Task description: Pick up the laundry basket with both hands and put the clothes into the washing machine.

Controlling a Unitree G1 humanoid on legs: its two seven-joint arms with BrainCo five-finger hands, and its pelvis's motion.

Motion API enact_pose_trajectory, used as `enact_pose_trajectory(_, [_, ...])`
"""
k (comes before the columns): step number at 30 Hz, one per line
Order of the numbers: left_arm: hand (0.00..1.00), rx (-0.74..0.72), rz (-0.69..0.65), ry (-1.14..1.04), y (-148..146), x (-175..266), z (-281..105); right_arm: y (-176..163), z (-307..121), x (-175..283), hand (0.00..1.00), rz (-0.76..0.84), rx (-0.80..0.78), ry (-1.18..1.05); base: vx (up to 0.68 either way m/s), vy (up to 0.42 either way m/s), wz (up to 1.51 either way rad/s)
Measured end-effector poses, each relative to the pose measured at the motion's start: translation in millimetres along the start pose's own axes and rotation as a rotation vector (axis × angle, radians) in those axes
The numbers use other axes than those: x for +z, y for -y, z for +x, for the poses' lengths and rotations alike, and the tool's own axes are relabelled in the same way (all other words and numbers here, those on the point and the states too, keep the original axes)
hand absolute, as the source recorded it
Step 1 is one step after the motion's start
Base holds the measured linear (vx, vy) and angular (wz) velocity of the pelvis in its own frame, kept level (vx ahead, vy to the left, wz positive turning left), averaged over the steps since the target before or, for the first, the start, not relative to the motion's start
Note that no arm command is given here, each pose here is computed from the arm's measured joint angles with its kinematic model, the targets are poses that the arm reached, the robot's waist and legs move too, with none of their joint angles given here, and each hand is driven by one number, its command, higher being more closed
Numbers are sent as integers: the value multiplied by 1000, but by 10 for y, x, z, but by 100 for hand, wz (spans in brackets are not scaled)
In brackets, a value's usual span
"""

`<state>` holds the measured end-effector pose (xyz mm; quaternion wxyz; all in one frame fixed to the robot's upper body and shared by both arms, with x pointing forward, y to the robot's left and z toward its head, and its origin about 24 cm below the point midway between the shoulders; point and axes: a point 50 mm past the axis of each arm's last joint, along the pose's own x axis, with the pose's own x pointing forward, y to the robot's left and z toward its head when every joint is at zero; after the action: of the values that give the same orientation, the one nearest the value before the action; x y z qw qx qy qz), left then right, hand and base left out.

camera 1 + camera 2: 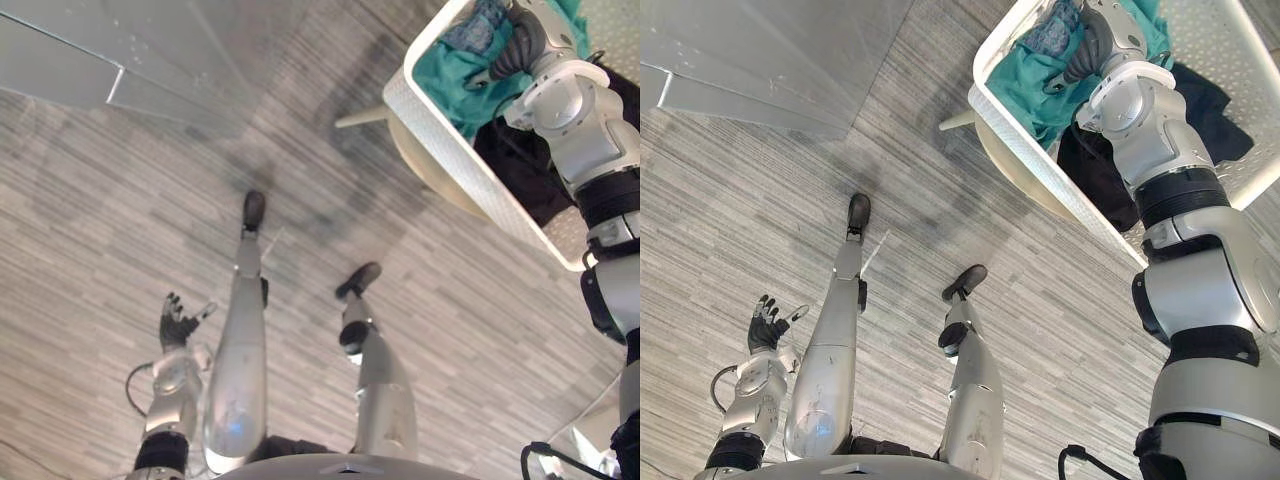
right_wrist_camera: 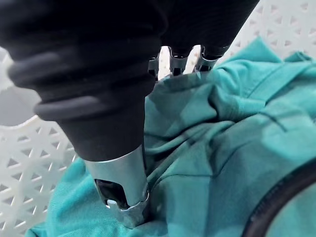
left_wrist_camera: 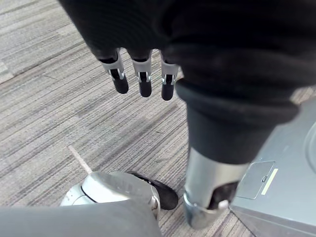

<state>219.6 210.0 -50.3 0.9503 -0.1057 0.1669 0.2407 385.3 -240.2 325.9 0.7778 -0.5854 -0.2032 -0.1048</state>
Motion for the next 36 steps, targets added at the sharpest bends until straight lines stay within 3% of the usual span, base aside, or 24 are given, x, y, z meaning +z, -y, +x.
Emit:
enact_pose_trajectory(10, [0, 0, -75, 106, 8, 228, -41, 36, -42, 38, 0, -13, -34, 32, 21, 12, 0])
enact_pose_trajectory(11, [0, 5, -82, 111, -4, 241, -42, 14, -39, 49, 100, -23, -32, 33, 36, -6, -4])
enact_pose_trajectory(27, [0, 21, -105, 97, -28, 205, -68, -272, -175, -170, 100, 205, -24, -80, 45, -9, 4])
enact_pose_trajectory(31, [0, 64, -121, 48, -94, 83, -77, -122, -296, -453, 100, 440, -190, -194, 59, -38, 13])
enact_pose_trajectory(36, [0, 110, -142, -51, -189, -115, -83, -166, -522, -795, 100, 954, -477, -371, 53, -42, 15])
